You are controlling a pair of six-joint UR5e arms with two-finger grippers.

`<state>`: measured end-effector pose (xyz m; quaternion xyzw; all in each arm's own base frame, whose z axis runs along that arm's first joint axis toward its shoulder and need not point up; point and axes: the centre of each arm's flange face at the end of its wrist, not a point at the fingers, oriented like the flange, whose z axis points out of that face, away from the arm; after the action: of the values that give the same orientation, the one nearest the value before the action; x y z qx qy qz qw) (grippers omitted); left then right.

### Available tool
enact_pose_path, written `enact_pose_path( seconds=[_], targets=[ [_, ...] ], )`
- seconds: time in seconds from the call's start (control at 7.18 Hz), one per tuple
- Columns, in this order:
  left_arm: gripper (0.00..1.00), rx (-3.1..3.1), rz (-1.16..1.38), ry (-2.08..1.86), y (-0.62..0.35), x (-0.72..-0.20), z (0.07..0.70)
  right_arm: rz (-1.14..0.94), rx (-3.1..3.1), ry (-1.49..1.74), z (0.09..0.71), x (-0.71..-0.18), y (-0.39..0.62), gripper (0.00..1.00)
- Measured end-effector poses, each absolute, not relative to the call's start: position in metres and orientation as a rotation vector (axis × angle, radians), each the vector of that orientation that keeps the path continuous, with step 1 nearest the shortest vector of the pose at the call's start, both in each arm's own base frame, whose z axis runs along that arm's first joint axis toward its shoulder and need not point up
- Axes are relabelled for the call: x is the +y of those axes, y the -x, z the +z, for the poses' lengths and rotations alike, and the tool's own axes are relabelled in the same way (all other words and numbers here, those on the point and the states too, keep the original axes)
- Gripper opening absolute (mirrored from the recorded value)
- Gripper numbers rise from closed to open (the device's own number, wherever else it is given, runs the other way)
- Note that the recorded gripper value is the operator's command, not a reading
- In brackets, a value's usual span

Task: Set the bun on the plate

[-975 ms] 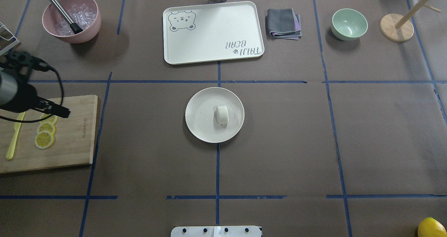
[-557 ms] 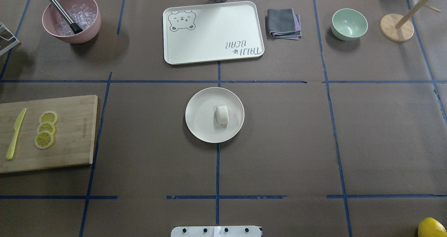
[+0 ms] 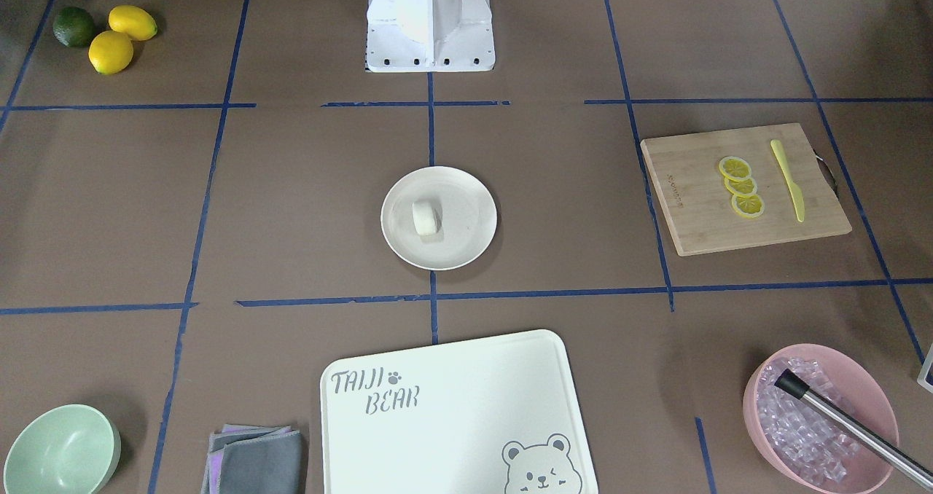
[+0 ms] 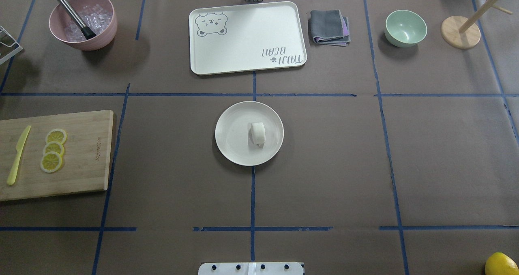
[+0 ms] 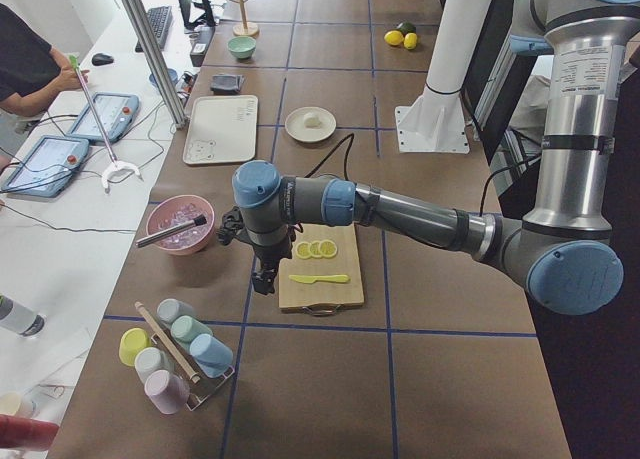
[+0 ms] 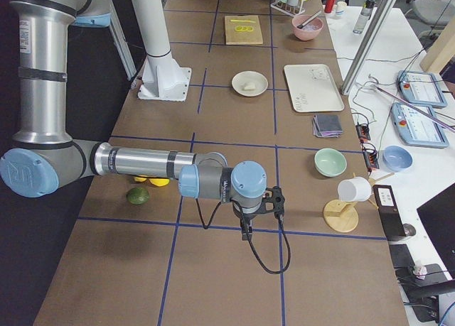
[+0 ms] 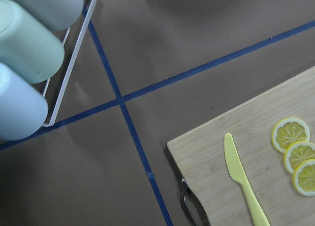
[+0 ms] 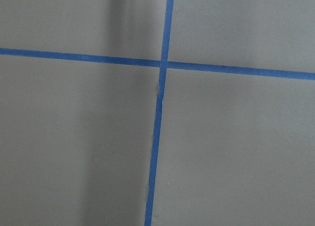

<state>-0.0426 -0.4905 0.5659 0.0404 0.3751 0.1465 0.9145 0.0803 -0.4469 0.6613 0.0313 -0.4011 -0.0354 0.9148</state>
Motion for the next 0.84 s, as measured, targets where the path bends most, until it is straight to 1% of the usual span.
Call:
enact_pose_path(
  seconds=[0.42, 0.84],
  targets=[
    [1.0, 0.817, 0.269, -0.038, 0.044, -0.473, 0.58, -0.106, -0.811, -0.048, 0.66, -0.451, -0.067, 1.0],
    [1.0, 0.821, 0.269, -0.045, 0.046, -0.468, 0.579, -0.124, -0.809, -0.032, 0.66, -0.452, -0.057, 1.0]
  ],
)
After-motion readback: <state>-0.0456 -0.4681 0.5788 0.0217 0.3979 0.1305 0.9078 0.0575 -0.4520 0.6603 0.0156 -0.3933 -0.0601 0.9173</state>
